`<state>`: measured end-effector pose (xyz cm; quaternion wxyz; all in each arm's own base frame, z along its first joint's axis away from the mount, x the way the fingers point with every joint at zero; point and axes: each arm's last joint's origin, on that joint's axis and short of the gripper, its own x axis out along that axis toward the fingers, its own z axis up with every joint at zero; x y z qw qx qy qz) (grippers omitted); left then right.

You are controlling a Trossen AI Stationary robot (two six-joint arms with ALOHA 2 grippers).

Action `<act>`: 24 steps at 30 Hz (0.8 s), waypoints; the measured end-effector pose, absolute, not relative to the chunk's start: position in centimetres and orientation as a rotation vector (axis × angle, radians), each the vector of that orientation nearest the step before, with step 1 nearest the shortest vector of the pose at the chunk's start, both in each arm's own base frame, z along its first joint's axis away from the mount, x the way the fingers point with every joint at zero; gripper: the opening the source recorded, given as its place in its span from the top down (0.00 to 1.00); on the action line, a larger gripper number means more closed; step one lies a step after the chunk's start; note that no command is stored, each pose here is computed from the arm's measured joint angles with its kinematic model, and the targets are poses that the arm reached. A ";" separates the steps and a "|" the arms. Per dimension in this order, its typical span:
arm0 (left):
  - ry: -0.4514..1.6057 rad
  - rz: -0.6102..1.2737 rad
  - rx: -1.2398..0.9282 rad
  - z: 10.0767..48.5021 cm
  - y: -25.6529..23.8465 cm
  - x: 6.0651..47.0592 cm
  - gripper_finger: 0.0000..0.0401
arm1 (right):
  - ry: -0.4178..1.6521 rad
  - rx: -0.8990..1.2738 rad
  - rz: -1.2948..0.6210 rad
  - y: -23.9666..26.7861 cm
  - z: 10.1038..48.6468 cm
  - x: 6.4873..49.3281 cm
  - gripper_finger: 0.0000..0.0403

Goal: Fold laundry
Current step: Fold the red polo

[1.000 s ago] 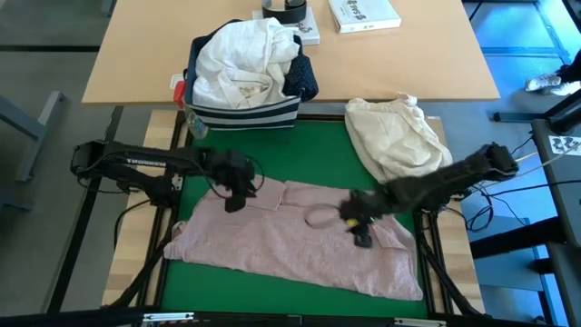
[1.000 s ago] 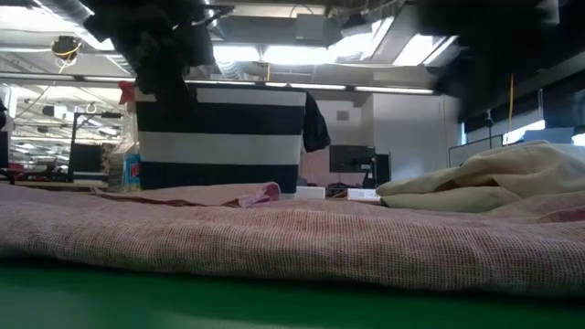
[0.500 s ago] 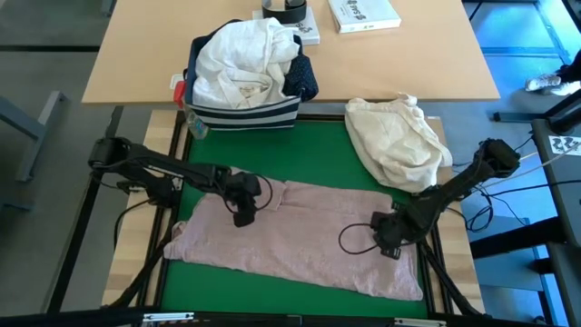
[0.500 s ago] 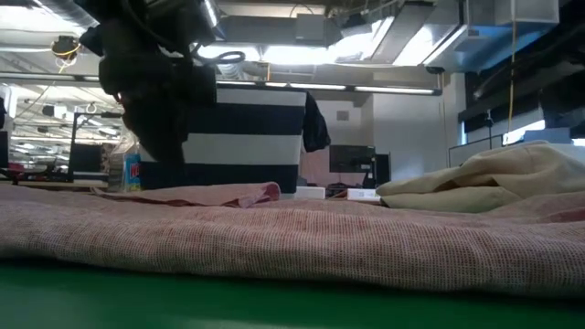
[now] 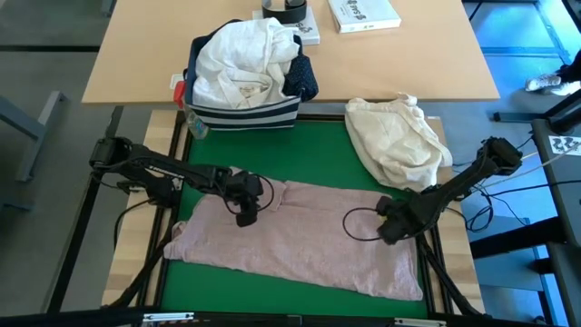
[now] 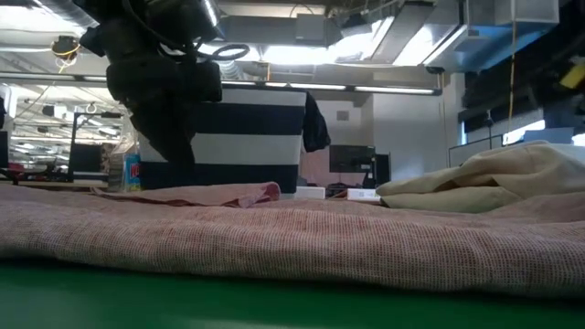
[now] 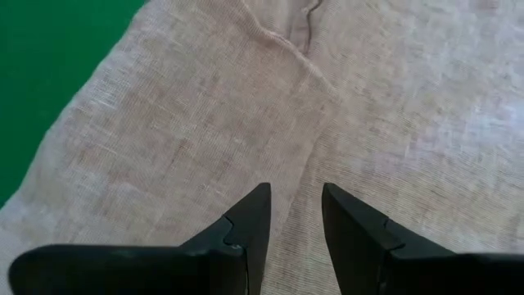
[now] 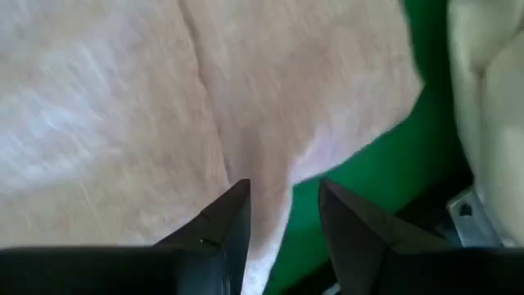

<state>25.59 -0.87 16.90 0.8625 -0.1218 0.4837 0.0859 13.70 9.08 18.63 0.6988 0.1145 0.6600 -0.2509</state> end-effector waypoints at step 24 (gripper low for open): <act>1.164 0.094 -0.244 13.3 -2.9 22.5 0.73 | 1.241 0.252 -0.155 12.0 16.9 16.9 0.65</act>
